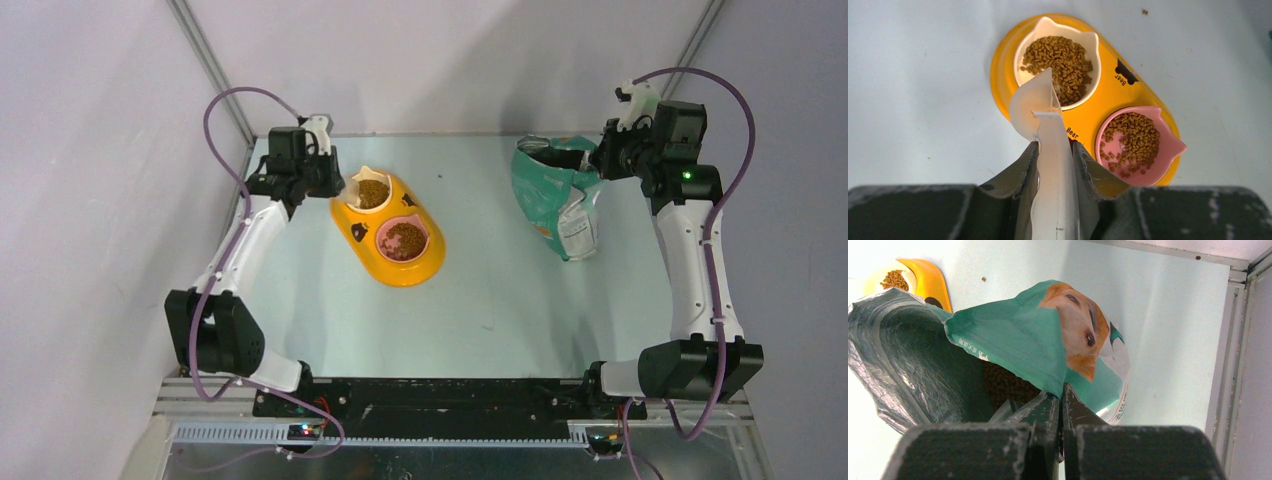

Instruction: Serve the pet food

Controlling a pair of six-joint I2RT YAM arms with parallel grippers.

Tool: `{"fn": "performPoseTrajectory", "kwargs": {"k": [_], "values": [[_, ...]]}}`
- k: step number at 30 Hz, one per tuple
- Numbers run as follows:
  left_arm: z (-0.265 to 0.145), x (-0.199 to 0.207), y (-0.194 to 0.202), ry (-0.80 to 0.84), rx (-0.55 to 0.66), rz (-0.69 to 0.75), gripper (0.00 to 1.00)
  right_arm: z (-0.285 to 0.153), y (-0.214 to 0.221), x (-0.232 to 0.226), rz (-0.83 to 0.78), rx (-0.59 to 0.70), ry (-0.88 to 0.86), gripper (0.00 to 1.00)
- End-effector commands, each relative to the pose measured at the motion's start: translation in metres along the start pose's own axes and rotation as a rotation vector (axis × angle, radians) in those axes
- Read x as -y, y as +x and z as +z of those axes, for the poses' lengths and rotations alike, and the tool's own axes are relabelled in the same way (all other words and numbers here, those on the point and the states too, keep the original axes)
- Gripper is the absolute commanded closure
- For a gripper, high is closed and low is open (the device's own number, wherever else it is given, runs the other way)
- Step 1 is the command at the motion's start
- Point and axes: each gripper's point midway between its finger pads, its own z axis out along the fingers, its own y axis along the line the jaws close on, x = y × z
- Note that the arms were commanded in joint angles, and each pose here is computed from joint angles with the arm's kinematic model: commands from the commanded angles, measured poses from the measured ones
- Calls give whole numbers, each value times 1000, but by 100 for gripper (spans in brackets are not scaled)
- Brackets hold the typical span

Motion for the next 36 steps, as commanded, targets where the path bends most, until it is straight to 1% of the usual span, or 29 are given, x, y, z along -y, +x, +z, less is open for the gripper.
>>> {"fn": "performPoseTrajectory", "kwargs": {"k": [1, 4, 6, 8, 10, 11, 12, 14, 16, 19, 20, 23, 24, 25, 26, 27, 28, 29, 30, 32, 33, 34, 35, 36], "values": [[-34, -3, -29, -33, 113, 58, 100, -26, -34, -2, -32, 114, 16, 100], [-47, 6, -34, 2, 160, 63, 100, -26, -34, -1, -30, 111, 16, 100], [-64, 21, -39, 71, 209, 65, 100, -26, -33, -1, -28, 109, 15, 100], [-74, 44, -32, 199, 203, 66, 100, -25, -33, -2, -27, 108, 13, 100], [-88, 88, -12, 468, 142, 67, 99, -26, -33, -1, -26, 109, 13, 100], [-93, 99, 0, 545, 99, 57, 99, -27, -33, -1, -25, 112, 13, 100], [-102, 119, 16, 695, 46, 46, 98, -27, -34, -1, -26, 113, 14, 100], [-111, 135, 45, 836, -75, -3, 100, -28, -34, -1, -25, 114, 13, 100], [-114, 139, 77, 882, -218, -63, 100, -28, -34, -1, -25, 114, 13, 100], [-110, 138, 110, 897, -337, -129, 100, -28, -34, -2, -26, 114, 9, 100], [-109, 139, 115, 904, -356, -144, 100, -28, -34, -2, -25, 114, 7, 100], [-103, 140, 141, 919, -444, -264, 100, -28, -34, -2, -20, 114, 7, 100], [-102, 143, 141, 935, -454, -307, 100, -28, -34, -2, -18, 116, 5, 100], [-101, 145, 150, 948, -482, -351, 100, -28, -34, -3, -16, 115, 3, 100], [-96, 146, 148, 946, -476, -389, 100, -28, -34, -3, -14, 115, 1, 100], [-92, 145, 157, 928, -499, -427, 99, -28, -34, -3, -14, 115, 1, 100], [-86, 145, 154, 914, -486, -453, 97, -29, -33, -4, -11, 115, 0, 100], [-81, 143, 159, 900, -489, -469, 93, -29, -33, -4, -11, 115, 1, 100], [-80, 143, 164, 887, -510, -501, 92, -29, -33, -4, -12, 115, 1, 100], [-73, 139, 171, 840, -537, -521, 84, -29, -32, -3, -11, 115, 3, 100], [-67, 134, 180, 778, -571, -533, 78, -29, -31, -4, -11, 115, 1, 100], [-64, 130, 182, 750, -569, -508, 75, -29, -31, -4, -10, 115, 0, 100], [-58, 121, 194, 665, -610, -509, 68, -29, -31, -4, -8, 115, -1, 100], [-54, 115, 197, 631, -613, -481, 65, -29, -31, -4, -8, 115, -1, 100]]}}
